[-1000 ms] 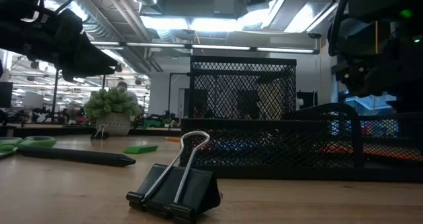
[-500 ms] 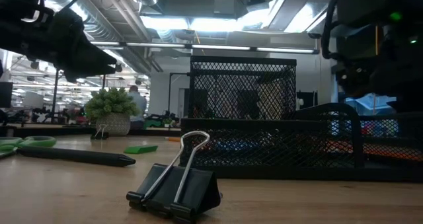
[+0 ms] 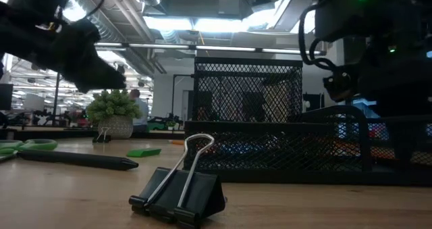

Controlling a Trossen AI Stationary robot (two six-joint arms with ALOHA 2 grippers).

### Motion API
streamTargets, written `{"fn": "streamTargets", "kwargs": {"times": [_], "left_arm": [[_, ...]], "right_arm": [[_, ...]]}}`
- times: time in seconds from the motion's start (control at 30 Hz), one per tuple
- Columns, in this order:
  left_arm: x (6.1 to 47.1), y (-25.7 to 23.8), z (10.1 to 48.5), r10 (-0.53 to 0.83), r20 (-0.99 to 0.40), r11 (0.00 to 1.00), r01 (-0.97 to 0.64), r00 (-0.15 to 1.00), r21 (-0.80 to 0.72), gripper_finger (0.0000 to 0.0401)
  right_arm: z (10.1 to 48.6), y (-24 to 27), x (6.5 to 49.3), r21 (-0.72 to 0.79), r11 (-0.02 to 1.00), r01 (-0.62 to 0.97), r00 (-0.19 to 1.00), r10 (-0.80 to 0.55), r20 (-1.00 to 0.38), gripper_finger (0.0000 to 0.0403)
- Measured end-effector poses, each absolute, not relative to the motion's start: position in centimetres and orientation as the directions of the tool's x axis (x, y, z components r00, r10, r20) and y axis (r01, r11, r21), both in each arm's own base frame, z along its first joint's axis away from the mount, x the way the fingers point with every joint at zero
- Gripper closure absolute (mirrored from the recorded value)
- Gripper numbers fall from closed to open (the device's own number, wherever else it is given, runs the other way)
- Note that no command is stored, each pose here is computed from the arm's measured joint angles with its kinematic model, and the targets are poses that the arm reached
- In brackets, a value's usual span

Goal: Pick and place office supplies into organizer
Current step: Put the right pencil into the top left slot of the desk organizer

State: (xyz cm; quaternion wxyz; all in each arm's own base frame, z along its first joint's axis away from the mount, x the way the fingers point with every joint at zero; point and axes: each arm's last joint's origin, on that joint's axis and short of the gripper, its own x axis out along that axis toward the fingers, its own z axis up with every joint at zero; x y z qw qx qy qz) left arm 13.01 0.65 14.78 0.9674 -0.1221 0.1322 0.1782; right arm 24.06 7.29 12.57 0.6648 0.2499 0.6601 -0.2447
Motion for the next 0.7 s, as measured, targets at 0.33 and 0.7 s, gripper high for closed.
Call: {"fn": "streamTargets", "kwargs": {"times": [0.33,0.7], "left_arm": [[17.5,0.8,16.3,0.336,-0.384,0.927,-0.374,0.86,-0.024,0.0207],[27.4,2.3,18.6,0.228,-0.49,0.974,-0.188,0.842,0.13,0.0207]], "right_arm": [[12.6,5.4,24.7,0.027,0.81,0.586,0.024,0.015,-1.0,0.0401],[12.6,4.1,25.1,0.031,0.871,0.491,0.045,0.011,-0.999,0.0401]]}}
